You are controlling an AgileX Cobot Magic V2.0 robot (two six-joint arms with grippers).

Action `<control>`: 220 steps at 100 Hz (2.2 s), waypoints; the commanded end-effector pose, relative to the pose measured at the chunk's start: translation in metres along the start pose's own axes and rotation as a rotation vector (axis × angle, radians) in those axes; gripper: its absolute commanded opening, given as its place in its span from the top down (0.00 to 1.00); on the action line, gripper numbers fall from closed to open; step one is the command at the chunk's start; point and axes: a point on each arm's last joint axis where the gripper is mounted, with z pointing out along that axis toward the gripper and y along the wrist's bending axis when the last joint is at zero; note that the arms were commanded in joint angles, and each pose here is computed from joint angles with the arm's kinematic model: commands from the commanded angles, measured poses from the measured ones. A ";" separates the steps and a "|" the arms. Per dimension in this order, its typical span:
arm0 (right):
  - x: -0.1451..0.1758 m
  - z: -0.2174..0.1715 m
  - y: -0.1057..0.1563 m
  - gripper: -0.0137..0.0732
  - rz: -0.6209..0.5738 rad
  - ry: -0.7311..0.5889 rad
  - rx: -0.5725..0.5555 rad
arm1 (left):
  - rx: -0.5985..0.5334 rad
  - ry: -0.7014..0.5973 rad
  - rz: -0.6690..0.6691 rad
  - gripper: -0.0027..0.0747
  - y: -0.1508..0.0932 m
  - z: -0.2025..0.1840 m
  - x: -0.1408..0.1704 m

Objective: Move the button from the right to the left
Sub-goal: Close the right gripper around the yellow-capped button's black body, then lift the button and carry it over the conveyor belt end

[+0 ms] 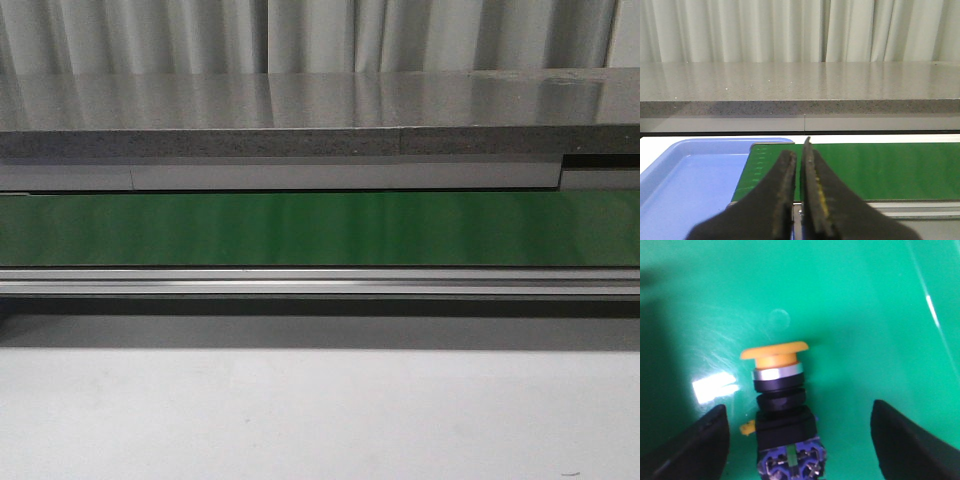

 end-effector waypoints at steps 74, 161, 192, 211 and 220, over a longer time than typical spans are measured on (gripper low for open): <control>-0.008 0.013 -0.002 0.61 -0.012 -0.052 -0.001 | 0.001 -0.075 -0.018 0.96 -0.001 -0.002 0.005; -0.027 -0.098 0.013 0.61 0.022 -0.253 -0.048 | 0.001 -0.075 -0.018 0.96 -0.001 -0.002 0.005; -0.016 -0.110 0.075 0.61 -0.138 -0.192 -0.150 | 0.001 -0.075 -0.018 0.96 -0.001 -0.002 0.005; -0.012 -0.113 0.096 0.61 -0.185 -0.191 -0.190 | 0.001 -0.075 -0.018 0.96 -0.001 -0.002 0.005; -0.010 -0.108 0.098 0.60 -0.183 -0.167 -0.195 | 0.001 -0.075 -0.018 0.96 -0.001 -0.002 0.005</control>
